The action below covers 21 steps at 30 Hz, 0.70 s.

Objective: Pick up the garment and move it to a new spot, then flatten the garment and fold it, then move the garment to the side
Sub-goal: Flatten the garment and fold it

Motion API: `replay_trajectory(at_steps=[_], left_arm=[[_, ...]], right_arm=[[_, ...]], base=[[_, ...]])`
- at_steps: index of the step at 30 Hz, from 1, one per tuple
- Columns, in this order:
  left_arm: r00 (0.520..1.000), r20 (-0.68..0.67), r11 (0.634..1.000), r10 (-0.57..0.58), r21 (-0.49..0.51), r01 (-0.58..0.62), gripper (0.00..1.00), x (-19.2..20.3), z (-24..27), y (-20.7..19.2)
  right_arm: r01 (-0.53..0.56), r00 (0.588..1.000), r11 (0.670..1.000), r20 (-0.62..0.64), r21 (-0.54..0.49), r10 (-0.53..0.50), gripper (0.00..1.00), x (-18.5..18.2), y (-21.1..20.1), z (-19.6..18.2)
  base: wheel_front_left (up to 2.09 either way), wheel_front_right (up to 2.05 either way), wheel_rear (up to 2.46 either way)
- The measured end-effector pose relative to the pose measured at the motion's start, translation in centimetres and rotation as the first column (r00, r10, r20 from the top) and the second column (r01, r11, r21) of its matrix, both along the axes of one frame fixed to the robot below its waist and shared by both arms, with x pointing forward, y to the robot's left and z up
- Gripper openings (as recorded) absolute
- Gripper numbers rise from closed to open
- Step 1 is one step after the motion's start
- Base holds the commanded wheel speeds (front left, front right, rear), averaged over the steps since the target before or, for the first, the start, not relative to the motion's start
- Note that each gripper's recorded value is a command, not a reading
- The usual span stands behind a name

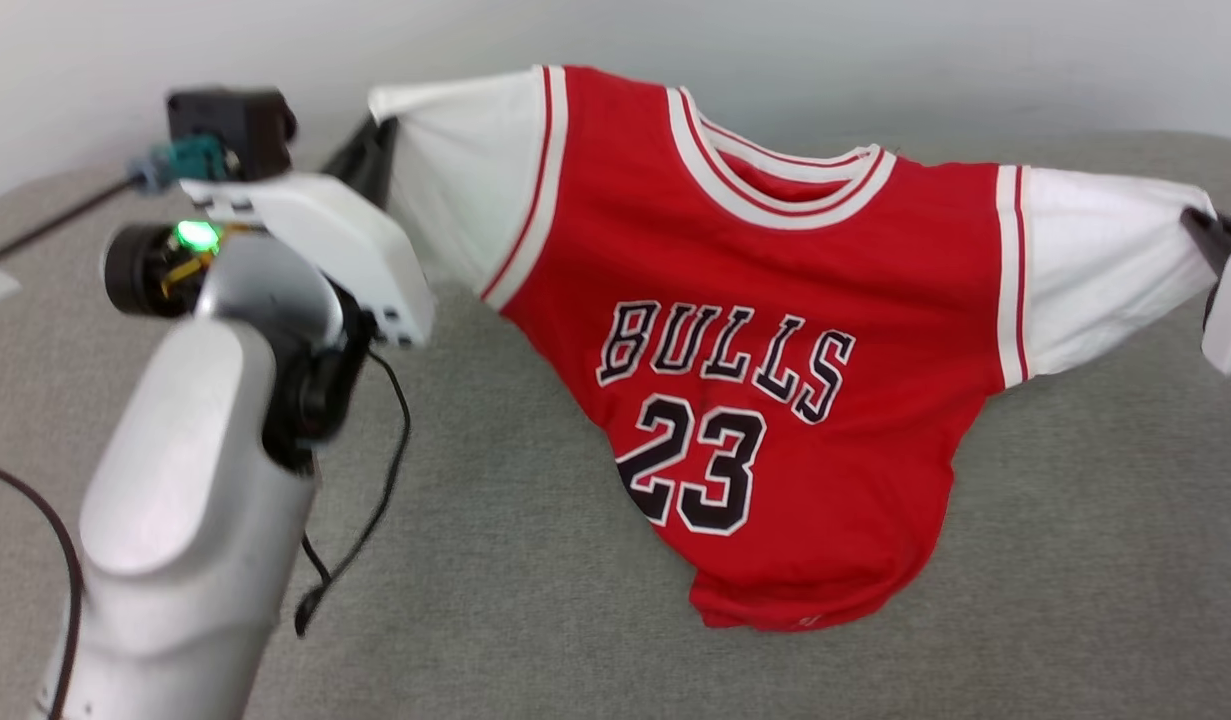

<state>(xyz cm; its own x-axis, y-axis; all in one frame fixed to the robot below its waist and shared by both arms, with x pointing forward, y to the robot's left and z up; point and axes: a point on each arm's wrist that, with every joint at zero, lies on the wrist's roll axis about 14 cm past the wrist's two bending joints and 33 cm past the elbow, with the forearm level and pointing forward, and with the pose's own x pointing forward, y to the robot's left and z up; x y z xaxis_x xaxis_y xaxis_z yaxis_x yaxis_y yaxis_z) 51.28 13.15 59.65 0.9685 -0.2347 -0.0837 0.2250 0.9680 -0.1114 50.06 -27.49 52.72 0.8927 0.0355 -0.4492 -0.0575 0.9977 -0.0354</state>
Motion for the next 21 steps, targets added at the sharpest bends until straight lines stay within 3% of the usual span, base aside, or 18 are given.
replay_trajectory(at_steps=[11, 15, 21], left_arm=[[0.98, 0.196, 0.999, 0.03, -0.02, -0.027, 0.0, 5.5, 9.5, -0.5], [0.963, 0.262, 0.998, 0.066, -0.027, -0.061, 0.0, 8.0, 12.1, 0.3], [0.913, 0.392, 0.994, 0.109, -0.048, -0.098, 0.0, 11.2, 16.6, 1.4]], right_arm=[[0.007, 0.963, 0.99, 0.269, -0.139, 0.031, 0.0, 2.7, -0.5, 11.9], [0.008, 0.925, 0.983, 0.376, -0.181, 0.062, 0.0, 4.9, 0.0, 15.9], [0.024, 0.827, 0.975, 0.553, -0.221, 0.105, 0.0, 7.5, 0.3, 22.0]], base=[[0.0, 0.0, 0.0], [0.0, 0.0, 0.0], [0.0, 0.0, 0.0]])
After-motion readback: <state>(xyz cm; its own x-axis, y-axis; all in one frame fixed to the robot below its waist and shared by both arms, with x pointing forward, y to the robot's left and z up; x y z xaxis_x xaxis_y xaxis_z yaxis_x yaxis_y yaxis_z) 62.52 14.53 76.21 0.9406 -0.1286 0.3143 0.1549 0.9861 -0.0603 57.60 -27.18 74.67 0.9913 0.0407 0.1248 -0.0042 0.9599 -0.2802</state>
